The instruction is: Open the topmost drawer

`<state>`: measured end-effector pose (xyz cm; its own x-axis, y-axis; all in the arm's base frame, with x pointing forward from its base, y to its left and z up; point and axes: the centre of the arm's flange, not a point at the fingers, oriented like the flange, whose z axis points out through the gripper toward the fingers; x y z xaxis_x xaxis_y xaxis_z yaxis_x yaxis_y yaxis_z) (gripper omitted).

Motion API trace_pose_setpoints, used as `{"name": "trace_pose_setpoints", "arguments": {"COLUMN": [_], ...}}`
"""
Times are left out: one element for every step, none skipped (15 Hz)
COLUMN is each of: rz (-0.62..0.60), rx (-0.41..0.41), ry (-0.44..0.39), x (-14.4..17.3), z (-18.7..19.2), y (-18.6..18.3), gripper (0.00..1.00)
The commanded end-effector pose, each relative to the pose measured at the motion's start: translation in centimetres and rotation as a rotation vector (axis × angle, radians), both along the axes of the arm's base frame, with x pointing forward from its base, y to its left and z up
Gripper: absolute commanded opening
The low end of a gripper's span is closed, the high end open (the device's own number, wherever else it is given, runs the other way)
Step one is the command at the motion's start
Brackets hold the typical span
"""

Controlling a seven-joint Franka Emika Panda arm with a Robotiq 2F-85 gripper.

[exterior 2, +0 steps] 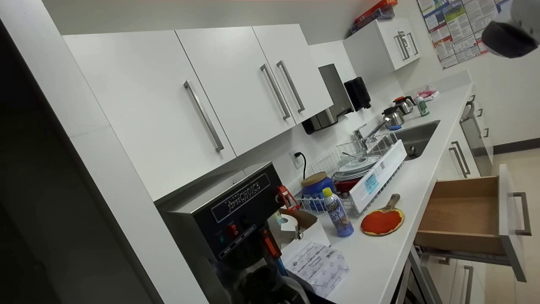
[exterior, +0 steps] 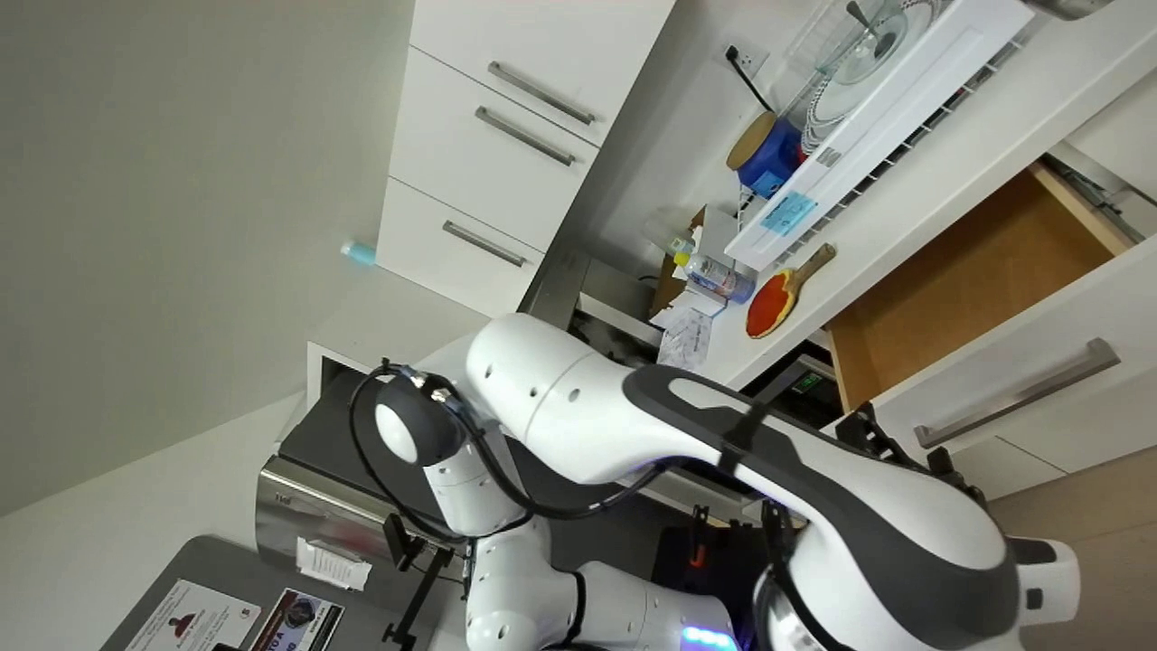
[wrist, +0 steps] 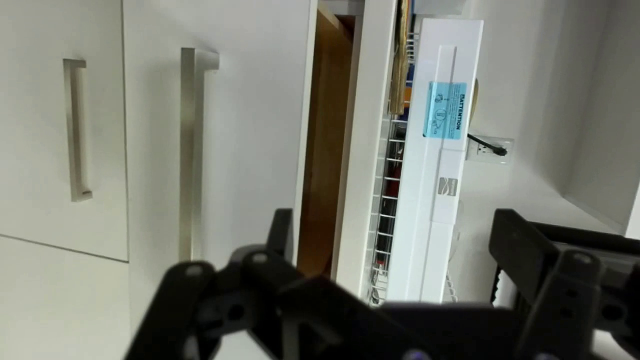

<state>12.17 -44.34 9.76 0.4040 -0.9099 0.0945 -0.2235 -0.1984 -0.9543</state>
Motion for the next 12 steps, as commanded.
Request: {"name": "trace_pose_setpoints", "arguments": {"rz": [0.002, 0.010, 0.026, 0.039, 0.055, 0.073, 0.090, 0.111, 0.131, 0.150, 0.171, 0.190], "rx": [-0.110, -0.140, -0.172, -0.209, -0.237, -0.270, -0.299, -0.332, -0.358, -0.385, -0.407, -0.425], "ry": [0.100, 0.129, 0.161, 0.191, 0.216, 0.243, 0.271, 0.296, 0.314, 0.331, 0.342, 0.353], "x": [0.7, 1.1, 1.6, 2.3, 2.9, 3.9, 5.0, 6.2, 7.5, 8.9, 10.3, 11.8], "z": [8.7, 10.3, 11.9, 13.4, 14.8, 15.9, 17.0, 17.8, 18.6, 19.1, 19.7, 20.2], "y": [2.7, 3.1, 3.5, 3.9, 4.4, 4.9, 5.6, 6.2, 6.8, 7.6, 8.4, 9.4], "gripper": [1.00, 1.00, 1.00, 1.00, 1.00, 1.00, 1.00, 1.00, 1.00, 1.00, 1.00, 1.00]}}
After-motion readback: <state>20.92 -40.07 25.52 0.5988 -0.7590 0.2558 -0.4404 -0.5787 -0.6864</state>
